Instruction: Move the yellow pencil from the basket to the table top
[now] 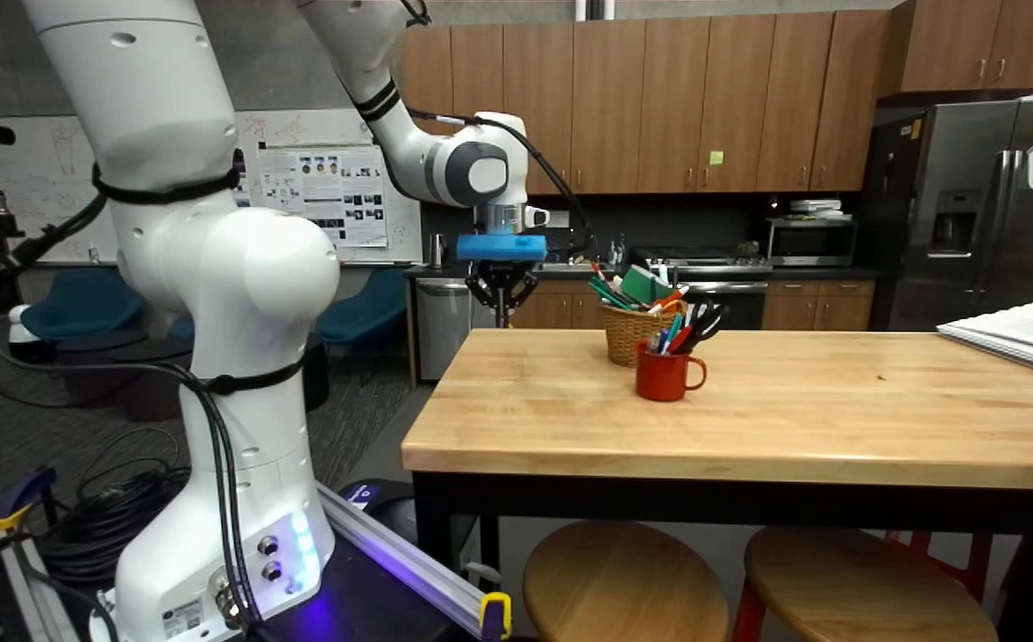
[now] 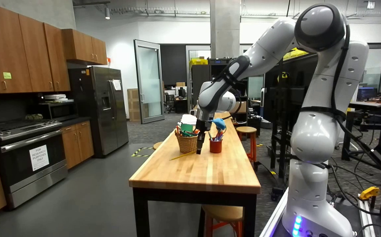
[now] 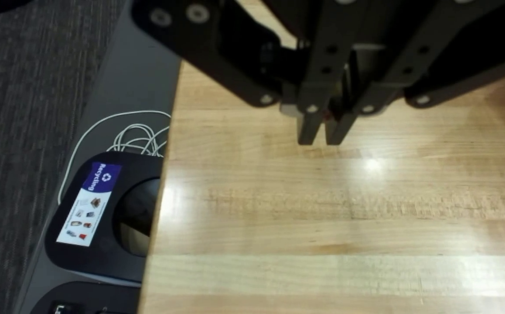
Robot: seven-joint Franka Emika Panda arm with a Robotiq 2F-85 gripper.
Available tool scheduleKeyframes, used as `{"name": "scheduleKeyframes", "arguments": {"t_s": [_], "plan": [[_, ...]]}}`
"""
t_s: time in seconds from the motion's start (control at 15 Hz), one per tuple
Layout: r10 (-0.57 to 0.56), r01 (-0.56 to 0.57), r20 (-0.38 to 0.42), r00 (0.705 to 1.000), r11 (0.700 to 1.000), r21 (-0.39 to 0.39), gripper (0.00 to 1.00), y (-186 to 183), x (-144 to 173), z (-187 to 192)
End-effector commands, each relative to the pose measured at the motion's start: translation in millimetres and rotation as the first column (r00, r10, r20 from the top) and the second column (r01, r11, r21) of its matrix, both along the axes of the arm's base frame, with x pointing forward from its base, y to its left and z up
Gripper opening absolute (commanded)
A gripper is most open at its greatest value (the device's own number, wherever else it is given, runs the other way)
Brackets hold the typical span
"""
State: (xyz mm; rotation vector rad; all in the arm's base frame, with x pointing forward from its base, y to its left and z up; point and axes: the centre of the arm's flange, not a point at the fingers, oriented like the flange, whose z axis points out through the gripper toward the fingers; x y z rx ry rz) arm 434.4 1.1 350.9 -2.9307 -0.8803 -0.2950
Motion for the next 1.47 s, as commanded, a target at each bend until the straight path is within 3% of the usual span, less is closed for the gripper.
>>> {"name": "scheduleKeyframes", "arguments": {"t_s": [0.0,0.73,1.4], "plan": [[0.025,-0.025,0.019,0.999,1.0,0.015,0.02,-4,22,-8],[0.082,-0.085,0.024,0.996,0.989,0.122,0.02,-25,56,-31],[0.083,-0.082,-0.004,0.997,0.99,0.116,0.02,-43,71,-57]]}}
